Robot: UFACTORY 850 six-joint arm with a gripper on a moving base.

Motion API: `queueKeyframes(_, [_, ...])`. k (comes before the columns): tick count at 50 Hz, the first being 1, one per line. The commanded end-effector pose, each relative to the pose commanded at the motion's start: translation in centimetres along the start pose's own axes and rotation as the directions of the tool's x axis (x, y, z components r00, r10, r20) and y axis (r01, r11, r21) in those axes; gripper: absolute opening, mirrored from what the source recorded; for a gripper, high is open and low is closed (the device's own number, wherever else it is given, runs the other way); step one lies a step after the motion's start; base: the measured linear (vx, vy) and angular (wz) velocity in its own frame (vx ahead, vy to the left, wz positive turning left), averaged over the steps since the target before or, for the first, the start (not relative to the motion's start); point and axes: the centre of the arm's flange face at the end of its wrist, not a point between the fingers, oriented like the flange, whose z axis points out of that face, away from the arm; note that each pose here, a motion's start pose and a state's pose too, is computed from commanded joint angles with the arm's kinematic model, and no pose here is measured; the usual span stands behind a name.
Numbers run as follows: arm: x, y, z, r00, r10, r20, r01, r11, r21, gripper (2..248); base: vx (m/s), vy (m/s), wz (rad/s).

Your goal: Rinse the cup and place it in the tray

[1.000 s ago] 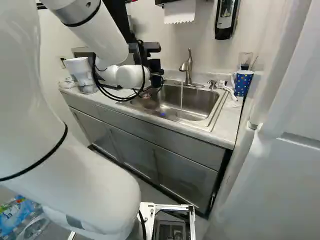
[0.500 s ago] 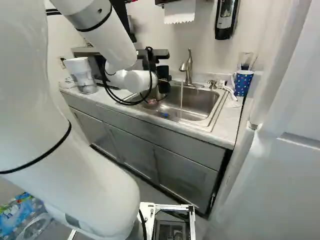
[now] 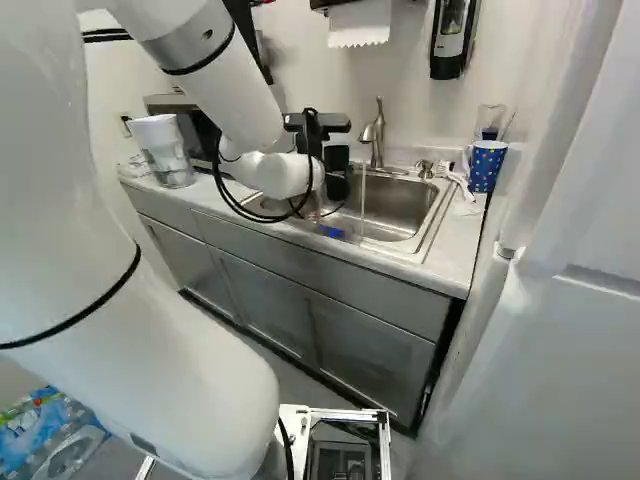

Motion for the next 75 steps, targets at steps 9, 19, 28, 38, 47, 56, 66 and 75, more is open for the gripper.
queueKeyframes(9, [-0.8, 1.3, 0.4, 1.0, 0.009, 0.021, -0.009, 1.0, -0.029, 123, 0.0, 0.0, 0.0])
queueKeyframes(19, [-1.3, 2.8, 0.8, 0.999, 0.021, 0.033, -0.018, 0.998, -0.061, 123, 0.0, 0.0, 0.0])
queueKeyframes(28, [-1.1, 4.1, 0.9, 1.0, 0.029, 0.013, -0.027, 0.996, -0.089, 123, 0.0, 0.0, 0.0])
queueKeyframes(38, [-0.7, 5.4, 1.0, 0.999, 0.033, -0.025, -0.036, 0.993, -0.116, 123, 0.0, 0.0, 0.0])
queueKeyframes(47, [-0.5, 5.6, 1.1, 0.999, 0.032, -0.043, -0.037, 0.992, -0.12, 123, 0.0, 0.0, 0.0])
queueKeyframes(56, [-0.5, 5.6, 1.1, 0.999, 0.032, -0.043, -0.037, 0.992, -0.12, 123, 0.0, 0.0, 0.0])
queueKeyframes(66, [-0.5, 5.6, 1.1, 0.999, 0.032, -0.043, -0.037, 0.992, -0.12, 123, 0.0, 0.0, 0.0])
queueKeyframes(75, [-0.5, 5.6, 1.1, 0.999, 0.032, -0.043, -0.037, 0.992, -0.12, 123, 0.0, 0.0, 0.0])
